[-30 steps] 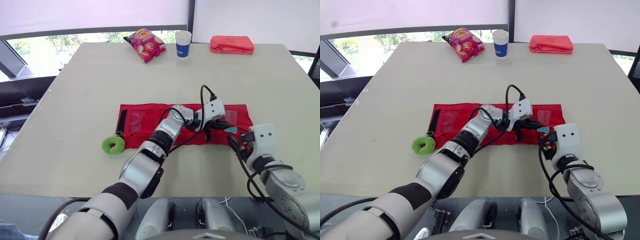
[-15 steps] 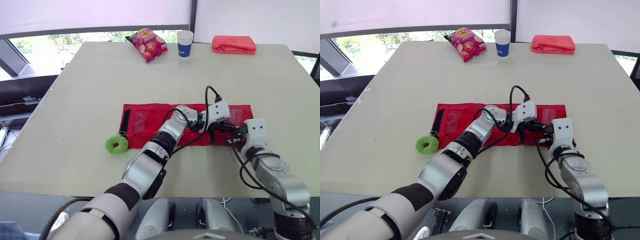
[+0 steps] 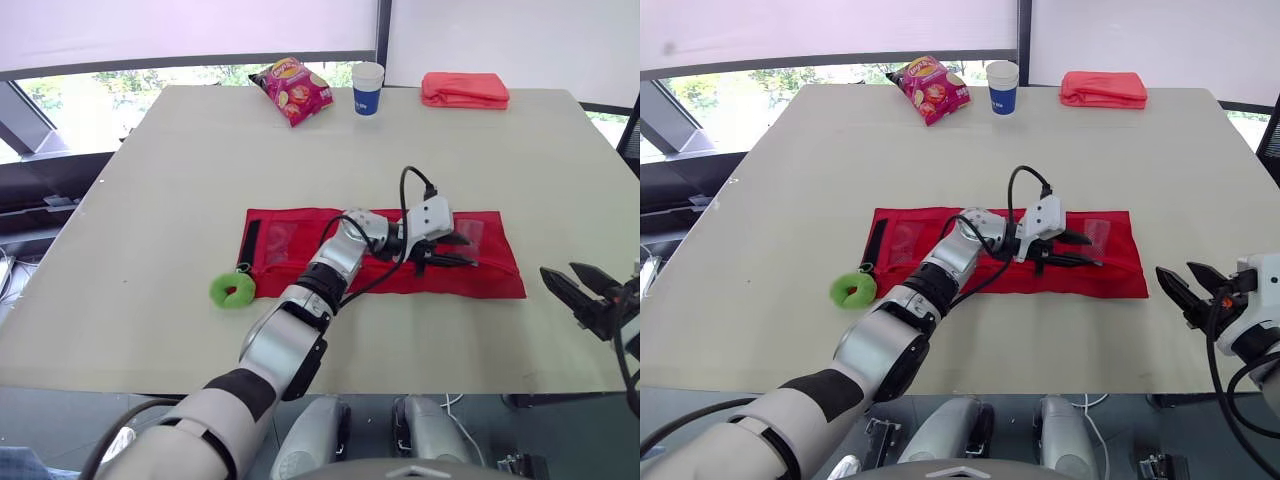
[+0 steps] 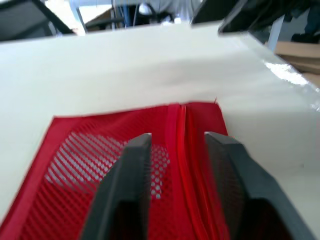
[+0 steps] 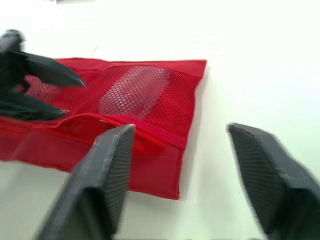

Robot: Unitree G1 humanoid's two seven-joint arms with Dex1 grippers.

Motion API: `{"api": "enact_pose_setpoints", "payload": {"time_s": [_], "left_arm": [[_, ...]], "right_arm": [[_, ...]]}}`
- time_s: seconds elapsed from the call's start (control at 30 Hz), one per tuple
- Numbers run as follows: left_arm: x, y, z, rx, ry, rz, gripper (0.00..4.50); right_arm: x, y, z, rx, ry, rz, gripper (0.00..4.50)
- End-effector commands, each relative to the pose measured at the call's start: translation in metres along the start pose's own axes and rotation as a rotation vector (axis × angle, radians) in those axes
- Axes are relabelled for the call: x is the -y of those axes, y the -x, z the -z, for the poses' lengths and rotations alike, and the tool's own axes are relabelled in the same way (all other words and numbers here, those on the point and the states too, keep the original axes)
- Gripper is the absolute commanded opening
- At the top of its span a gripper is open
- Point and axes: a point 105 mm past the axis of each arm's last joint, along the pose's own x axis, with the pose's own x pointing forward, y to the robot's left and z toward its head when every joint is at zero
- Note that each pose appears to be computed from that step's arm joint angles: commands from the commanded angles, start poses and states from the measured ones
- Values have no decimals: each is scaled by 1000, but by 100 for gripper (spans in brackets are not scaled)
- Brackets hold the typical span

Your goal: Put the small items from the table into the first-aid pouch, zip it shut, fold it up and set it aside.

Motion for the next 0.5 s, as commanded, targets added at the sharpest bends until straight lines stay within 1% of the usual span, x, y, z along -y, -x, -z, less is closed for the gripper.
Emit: {"api": "enact_pose_setpoints", "payload": {"time_s": [0.03,0.07,0.17,0.23,0.33,0.43,0.5], "left_arm": [[2,21,-25,105,-28,11,378],[4,30,-28,117,-26,13,443],[9,65,-30,108,-16,-22,443],[15,93,-25,73,16,-61,443],[28,125,-22,32,61,-111,443],[34,139,-22,12,84,-157,443],[39,149,-24,18,103,-195,443]], "right_arm": [[4,-6,4,-26,-111,-24,450],[3,-9,6,-36,-135,-39,450],[2,-20,11,-67,-173,-81,450],[1,-27,18,-104,-166,-97,450],[-6,-34,26,-138,-185,-141,450],[-9,-38,32,-162,-183,-163,450],[-11,-42,31,-152,-199,-185,450]]}}
